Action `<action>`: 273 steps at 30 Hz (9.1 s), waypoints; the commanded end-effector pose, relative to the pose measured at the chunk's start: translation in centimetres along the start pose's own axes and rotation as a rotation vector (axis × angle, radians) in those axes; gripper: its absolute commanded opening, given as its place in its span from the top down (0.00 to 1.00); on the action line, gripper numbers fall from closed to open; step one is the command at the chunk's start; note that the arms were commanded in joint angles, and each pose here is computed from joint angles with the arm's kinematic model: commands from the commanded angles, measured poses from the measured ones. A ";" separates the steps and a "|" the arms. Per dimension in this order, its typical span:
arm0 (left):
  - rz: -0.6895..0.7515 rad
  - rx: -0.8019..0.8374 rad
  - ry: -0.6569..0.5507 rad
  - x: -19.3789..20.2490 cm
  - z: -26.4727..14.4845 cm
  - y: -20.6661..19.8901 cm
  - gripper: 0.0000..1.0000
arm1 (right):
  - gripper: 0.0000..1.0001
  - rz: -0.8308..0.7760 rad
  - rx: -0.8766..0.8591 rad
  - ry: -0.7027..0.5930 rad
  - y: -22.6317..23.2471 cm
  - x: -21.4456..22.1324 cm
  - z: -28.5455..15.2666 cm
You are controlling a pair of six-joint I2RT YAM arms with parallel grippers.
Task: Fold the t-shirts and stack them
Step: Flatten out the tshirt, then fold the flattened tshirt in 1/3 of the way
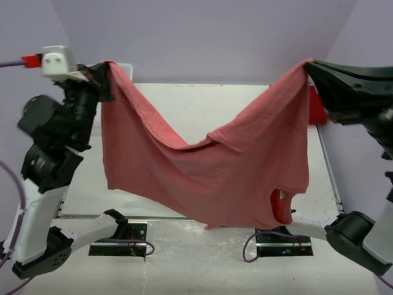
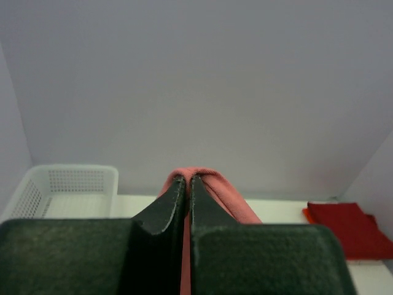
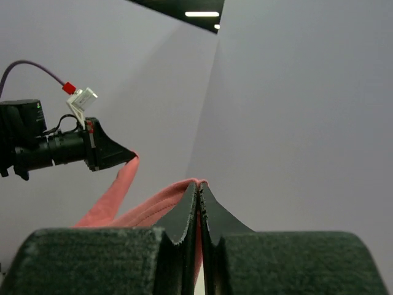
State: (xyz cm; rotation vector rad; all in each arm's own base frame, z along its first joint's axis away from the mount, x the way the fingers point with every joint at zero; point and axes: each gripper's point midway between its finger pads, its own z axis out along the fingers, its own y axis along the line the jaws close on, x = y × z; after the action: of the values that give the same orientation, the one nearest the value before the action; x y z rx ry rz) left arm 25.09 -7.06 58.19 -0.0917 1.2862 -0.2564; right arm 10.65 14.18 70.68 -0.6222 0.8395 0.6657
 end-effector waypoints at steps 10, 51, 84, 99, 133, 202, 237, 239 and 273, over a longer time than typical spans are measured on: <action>-0.101 0.129 -0.192 -8.5 -5.5 0.2 1.00 | 1.00 0.035 -0.150 -0.118 4.2 -5.1 -4.4; 0.120 0.011 0.038 3.7 17.4 -2.5 1.00 | 1.00 -0.130 0.154 0.098 -9.3 10.5 11.1; -0.025 0.137 -0.058 -6.7 -0.6 -0.5 1.00 | 1.00 0.121 -0.158 -0.095 5.3 -5.1 -3.3; -0.009 -0.064 0.465 21.9 8.2 4.2 1.00 | 1.00 0.212 0.257 0.332 -8.4 18.7 4.4; 0.023 -0.285 0.629 38.0 14.0 13.4 1.00 | 1.00 0.227 0.679 0.802 -27.4 45.9 -1.5; -0.056 0.282 -0.256 -9.0 -11.4 -1.6 1.00 | 1.00 0.071 -0.289 -0.023 10.0 -4.1 -6.1; 0.056 -0.180 0.732 52.2 16.8 15.8 1.00 | 1.00 0.609 0.590 0.982 -30.3 61.3 -8.2; 0.056 -0.181 0.723 51.7 17.7 16.2 1.00 | 1.00 0.614 0.586 0.974 -30.2 61.2 -8.2; 0.177 -0.463 0.916 55.1 19.1 25.7 1.00 | 1.00 0.800 0.744 1.239 -16.1 60.6 -14.0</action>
State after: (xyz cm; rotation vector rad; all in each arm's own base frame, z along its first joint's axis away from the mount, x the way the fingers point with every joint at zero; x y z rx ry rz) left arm 61.55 2.00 8.00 -0.2512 2.1901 0.1706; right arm 46.66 10.85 15.53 0.0815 2.4701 0.5897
